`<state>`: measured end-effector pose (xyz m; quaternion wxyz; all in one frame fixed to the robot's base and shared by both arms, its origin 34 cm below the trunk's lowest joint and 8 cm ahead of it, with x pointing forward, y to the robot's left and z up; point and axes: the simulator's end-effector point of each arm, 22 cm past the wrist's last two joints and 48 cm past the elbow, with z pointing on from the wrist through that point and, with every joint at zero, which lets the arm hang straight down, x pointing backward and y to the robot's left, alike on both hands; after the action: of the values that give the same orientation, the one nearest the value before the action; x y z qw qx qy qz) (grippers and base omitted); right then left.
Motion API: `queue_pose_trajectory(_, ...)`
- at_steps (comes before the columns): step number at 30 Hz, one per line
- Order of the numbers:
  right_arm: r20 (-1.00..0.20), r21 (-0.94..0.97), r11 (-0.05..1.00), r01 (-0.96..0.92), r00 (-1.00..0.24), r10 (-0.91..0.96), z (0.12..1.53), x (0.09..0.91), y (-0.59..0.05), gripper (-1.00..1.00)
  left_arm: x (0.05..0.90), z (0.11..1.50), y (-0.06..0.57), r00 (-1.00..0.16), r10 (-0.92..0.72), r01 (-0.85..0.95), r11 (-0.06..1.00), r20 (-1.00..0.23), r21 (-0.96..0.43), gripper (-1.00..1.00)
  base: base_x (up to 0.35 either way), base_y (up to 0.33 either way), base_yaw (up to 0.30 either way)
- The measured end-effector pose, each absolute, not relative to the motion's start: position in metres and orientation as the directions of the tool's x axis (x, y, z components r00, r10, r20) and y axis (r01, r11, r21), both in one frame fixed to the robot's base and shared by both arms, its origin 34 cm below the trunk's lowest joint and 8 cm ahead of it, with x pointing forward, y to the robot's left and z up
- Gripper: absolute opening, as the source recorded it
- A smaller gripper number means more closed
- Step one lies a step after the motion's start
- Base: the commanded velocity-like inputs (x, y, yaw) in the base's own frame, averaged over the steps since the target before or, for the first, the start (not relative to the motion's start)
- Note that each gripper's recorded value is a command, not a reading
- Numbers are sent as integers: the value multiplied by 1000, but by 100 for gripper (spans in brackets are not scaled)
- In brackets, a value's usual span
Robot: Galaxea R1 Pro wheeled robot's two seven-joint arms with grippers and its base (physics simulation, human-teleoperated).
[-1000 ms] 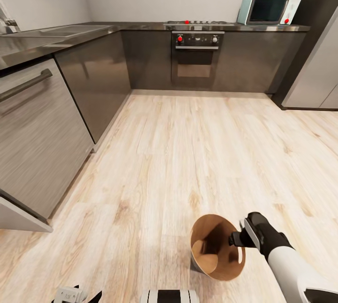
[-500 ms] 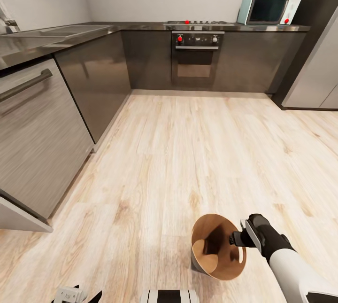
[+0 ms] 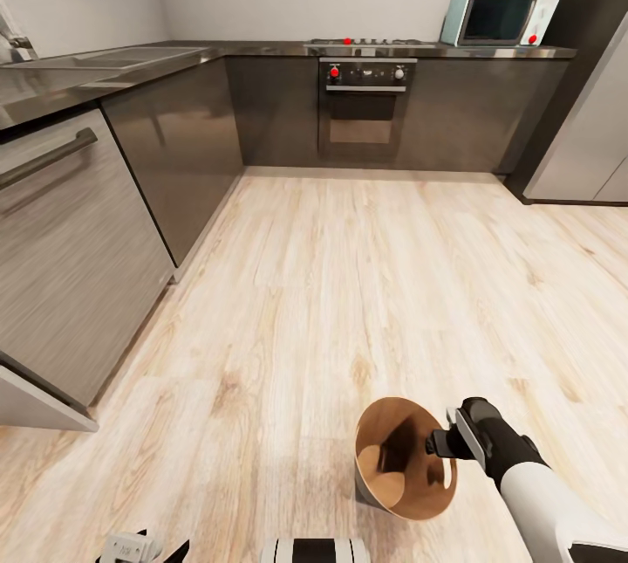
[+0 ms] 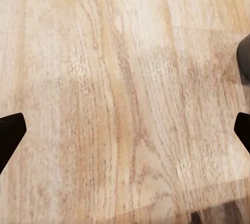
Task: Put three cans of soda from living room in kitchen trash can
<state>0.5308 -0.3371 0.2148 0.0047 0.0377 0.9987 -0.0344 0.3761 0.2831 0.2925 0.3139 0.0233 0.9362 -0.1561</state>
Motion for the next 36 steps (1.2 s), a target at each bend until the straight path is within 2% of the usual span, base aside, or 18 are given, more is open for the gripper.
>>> queue_pose_trajectory(23,-41,-91,994,63,-997,59,221,540,-343,-100,376,293,283,-802,-55,142,950,-595,-279,100,0,0,0)
queue_pose_trajectory(30,1,-77,995,68,-998,69,219,521,-338,-100,382,301,283,-786,-53,150,950,-616,-273,100,0,0,0)
queue_pose_trajectory(36,-70,-70,995,72,-995,67,230,537,-338,-100,386,309,284,-772,-52,156,951,-634,-267,100,0,0,0)
